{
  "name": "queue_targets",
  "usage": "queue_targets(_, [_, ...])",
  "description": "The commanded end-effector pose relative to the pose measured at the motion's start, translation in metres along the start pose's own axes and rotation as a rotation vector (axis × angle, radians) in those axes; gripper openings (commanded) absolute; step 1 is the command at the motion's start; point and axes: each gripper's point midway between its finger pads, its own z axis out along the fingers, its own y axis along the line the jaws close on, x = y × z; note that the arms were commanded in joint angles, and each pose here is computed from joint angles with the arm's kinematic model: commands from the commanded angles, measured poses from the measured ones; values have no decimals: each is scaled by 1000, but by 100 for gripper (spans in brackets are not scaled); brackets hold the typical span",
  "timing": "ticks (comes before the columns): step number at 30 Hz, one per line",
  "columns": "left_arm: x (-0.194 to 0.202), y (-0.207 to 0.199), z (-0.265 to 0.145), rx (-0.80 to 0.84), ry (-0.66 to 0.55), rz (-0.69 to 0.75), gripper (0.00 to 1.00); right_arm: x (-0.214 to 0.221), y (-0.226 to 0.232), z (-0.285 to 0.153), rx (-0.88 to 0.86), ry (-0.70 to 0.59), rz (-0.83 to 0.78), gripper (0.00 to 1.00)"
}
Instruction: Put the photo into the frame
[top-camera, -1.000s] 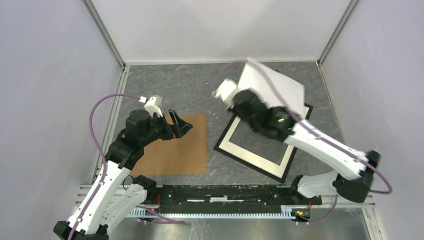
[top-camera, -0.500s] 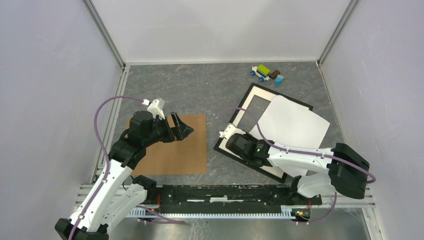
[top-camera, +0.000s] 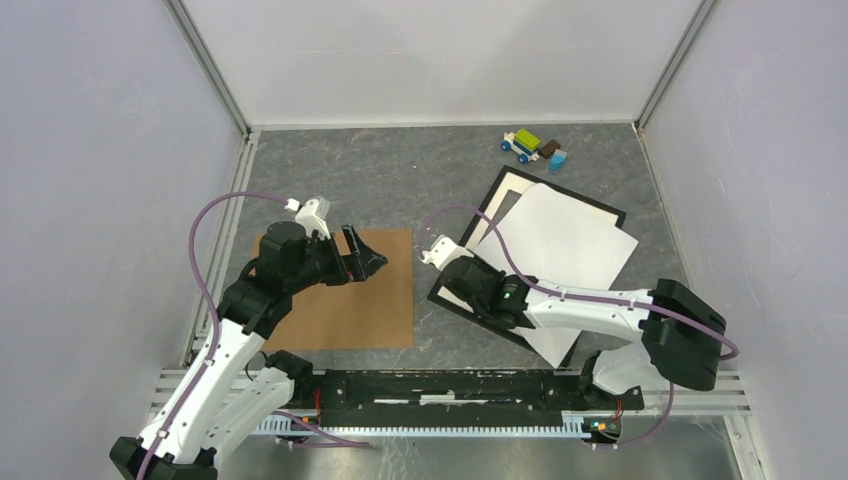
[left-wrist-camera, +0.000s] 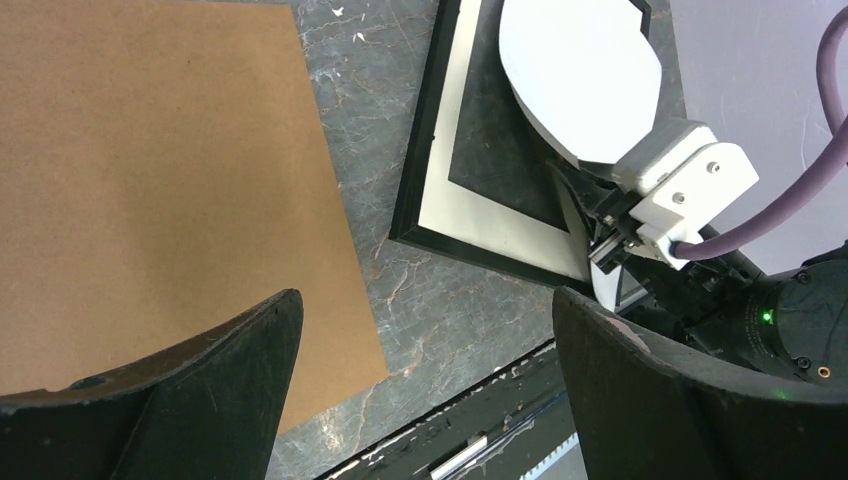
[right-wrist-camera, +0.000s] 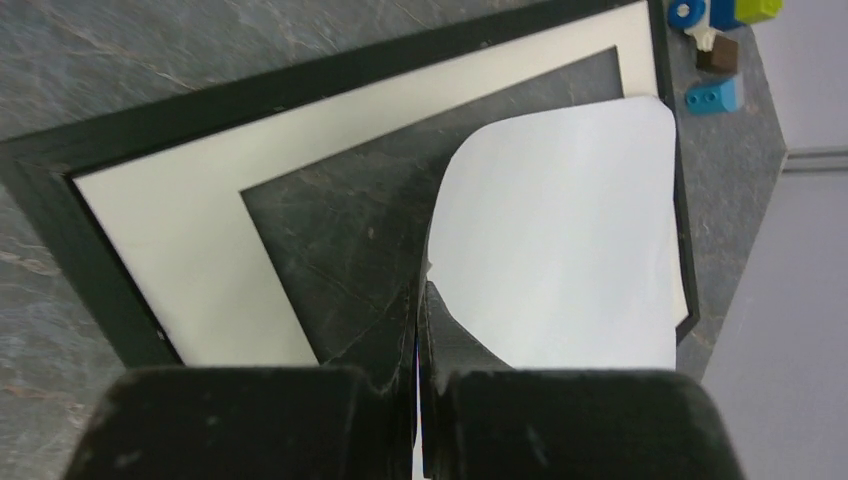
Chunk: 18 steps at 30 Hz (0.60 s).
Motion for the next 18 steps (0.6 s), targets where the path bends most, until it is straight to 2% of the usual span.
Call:
queue_targets(1, [-3, -8, -3, 40, -9, 37, 100, -35, 11, 3, -63, -72, 19, 0])
queue_targets(9, [-4, -11, -5, 49, -3, 39, 100, -44, 22, -3, -131, -110, -9, 0])
queue_targets(18, [-5, -15, -5, 63, -2, 32, 100, -48, 15, -3, -99, -145, -25, 0])
